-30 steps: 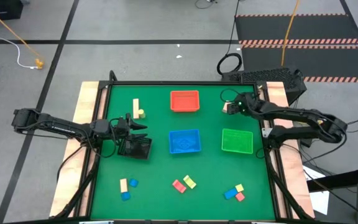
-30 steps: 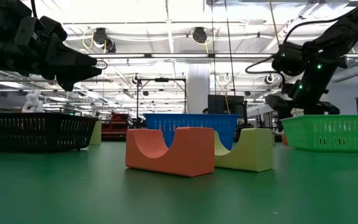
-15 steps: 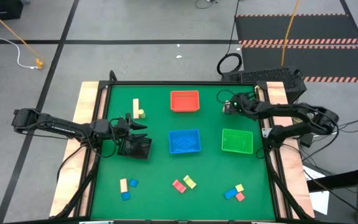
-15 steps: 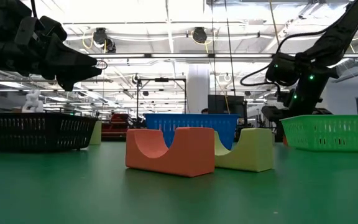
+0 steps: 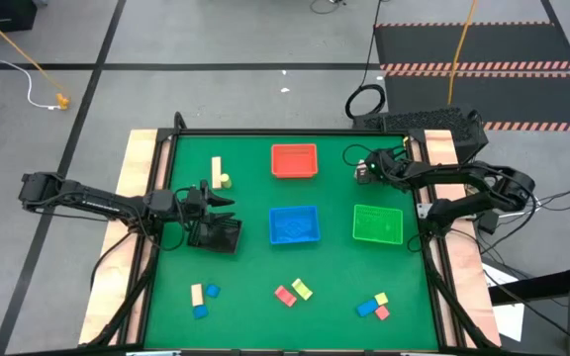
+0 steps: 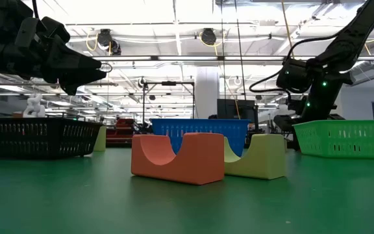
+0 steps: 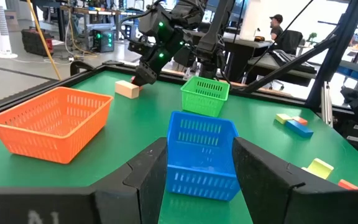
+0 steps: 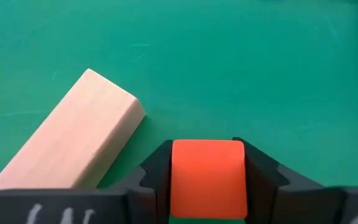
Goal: Sort & place blocks by color
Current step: Put the top right red block into the green bin
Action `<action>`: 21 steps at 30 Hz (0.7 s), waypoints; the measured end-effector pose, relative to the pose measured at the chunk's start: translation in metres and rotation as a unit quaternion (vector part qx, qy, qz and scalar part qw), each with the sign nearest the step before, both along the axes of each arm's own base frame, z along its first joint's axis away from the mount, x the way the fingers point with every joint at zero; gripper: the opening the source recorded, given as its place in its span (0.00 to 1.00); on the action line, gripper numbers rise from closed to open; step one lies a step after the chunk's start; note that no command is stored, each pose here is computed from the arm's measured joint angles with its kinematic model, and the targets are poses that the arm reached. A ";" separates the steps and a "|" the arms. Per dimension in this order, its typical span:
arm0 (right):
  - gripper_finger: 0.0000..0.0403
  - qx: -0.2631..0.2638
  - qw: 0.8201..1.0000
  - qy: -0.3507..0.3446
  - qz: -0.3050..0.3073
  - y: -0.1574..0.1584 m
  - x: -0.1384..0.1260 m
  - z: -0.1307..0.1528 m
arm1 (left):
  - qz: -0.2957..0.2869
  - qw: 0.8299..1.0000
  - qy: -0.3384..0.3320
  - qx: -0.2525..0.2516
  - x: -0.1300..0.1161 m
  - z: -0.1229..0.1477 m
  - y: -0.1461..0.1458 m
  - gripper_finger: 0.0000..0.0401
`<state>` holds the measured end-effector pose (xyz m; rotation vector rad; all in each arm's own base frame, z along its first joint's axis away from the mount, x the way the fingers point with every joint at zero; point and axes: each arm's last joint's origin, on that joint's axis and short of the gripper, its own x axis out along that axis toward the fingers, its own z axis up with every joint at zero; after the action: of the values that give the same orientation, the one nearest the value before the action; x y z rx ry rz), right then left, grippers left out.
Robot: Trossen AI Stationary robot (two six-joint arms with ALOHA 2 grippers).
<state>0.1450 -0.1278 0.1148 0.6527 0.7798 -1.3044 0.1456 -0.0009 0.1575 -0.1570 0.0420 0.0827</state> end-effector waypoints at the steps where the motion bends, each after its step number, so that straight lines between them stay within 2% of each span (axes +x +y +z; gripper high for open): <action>1: 0.29 -0.001 1.000 0.002 0.004 0.000 0.000 0.000 | 0.000 1.000 0.000 0.000 0.000 0.000 0.000 0.45; 9: 0.29 -0.037 0.998 -0.013 0.049 0.003 -0.003 0.021 | 0.000 1.000 0.000 0.000 0.000 0.000 0.000 0.45; 14: 0.29 -0.043 0.990 -0.076 0.108 0.011 -0.005 0.042 | 0.000 1.000 0.000 0.000 0.000 0.000 0.000 0.45; 17: 0.29 -0.017 0.976 -0.136 0.168 0.023 -0.004 0.053 | 0.000 1.000 0.000 0.000 0.000 0.000 0.000 0.45; 21: 0.29 0.040 0.942 -0.219 0.250 0.045 -0.001 0.065 | 0.000 1.000 0.000 0.000 0.000 0.000 0.000 0.45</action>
<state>0.1441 -0.0831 0.1795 0.7191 0.5793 -0.6325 0.1456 -0.0009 0.1575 -0.1571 0.0417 0.0828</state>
